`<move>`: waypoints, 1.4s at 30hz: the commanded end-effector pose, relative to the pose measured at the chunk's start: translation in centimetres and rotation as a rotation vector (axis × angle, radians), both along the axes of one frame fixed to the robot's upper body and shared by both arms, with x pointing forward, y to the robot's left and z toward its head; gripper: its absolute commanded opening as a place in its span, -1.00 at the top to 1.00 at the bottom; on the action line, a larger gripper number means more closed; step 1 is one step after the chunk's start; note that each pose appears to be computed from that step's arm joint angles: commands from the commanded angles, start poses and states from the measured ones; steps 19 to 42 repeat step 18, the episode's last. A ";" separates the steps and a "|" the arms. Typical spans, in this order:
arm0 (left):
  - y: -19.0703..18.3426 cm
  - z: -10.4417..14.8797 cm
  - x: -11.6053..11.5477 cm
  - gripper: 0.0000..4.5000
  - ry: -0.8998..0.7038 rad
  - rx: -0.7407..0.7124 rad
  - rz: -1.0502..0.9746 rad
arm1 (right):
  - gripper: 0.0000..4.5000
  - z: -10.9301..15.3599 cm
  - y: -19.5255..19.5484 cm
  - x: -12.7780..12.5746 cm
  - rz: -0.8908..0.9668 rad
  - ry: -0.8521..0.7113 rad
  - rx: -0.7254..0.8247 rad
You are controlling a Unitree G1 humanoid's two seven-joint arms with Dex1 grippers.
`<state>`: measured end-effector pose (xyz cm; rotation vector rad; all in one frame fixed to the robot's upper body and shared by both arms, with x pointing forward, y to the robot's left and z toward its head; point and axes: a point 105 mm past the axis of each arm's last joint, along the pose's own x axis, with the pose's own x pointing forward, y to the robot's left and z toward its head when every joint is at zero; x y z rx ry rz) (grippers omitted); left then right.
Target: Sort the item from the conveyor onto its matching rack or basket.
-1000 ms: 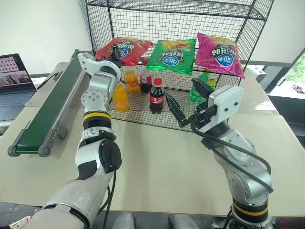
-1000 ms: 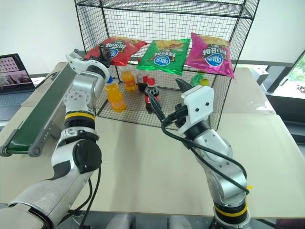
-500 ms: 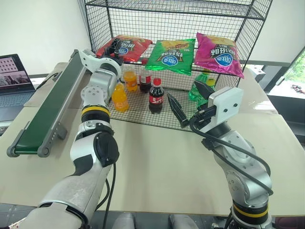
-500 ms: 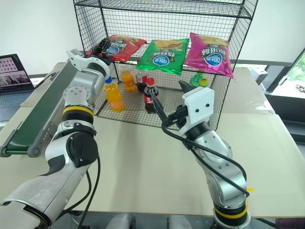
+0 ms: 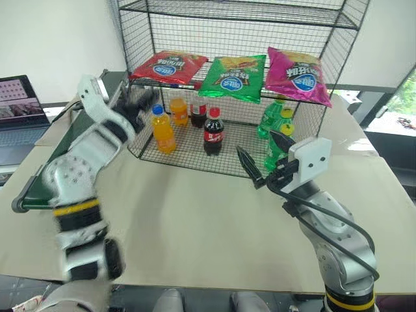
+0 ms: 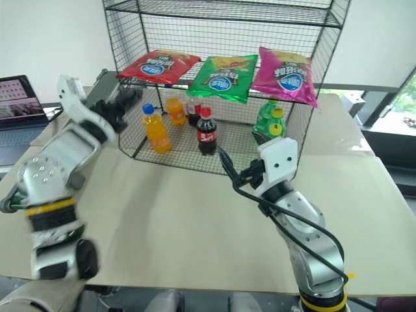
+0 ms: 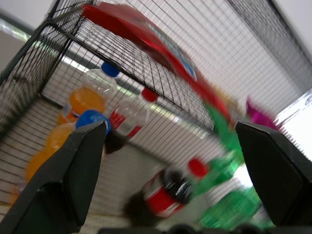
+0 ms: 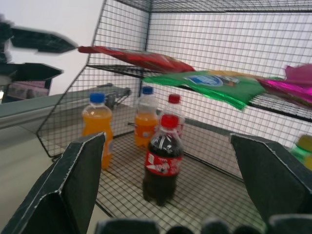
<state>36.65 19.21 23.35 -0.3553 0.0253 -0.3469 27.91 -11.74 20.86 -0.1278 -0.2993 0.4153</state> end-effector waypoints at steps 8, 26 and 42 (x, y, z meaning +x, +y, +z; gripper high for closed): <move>0.0 -11.0 -2.5 -0.99 -0.049 0.504 -0.012 | -1.00 -6.1 -3.0 0.0 -0.188 0.129 0.008; -1.9 -12.6 -1.8 -0.99 -0.065 0.421 -0.066 | -1.00 -7.9 -4.5 0.2 -0.273 0.135 0.029; -1.9 -12.6 -1.8 -0.99 -0.065 0.421 -0.066 | -1.00 -7.9 -4.5 0.2 -0.273 0.135 0.029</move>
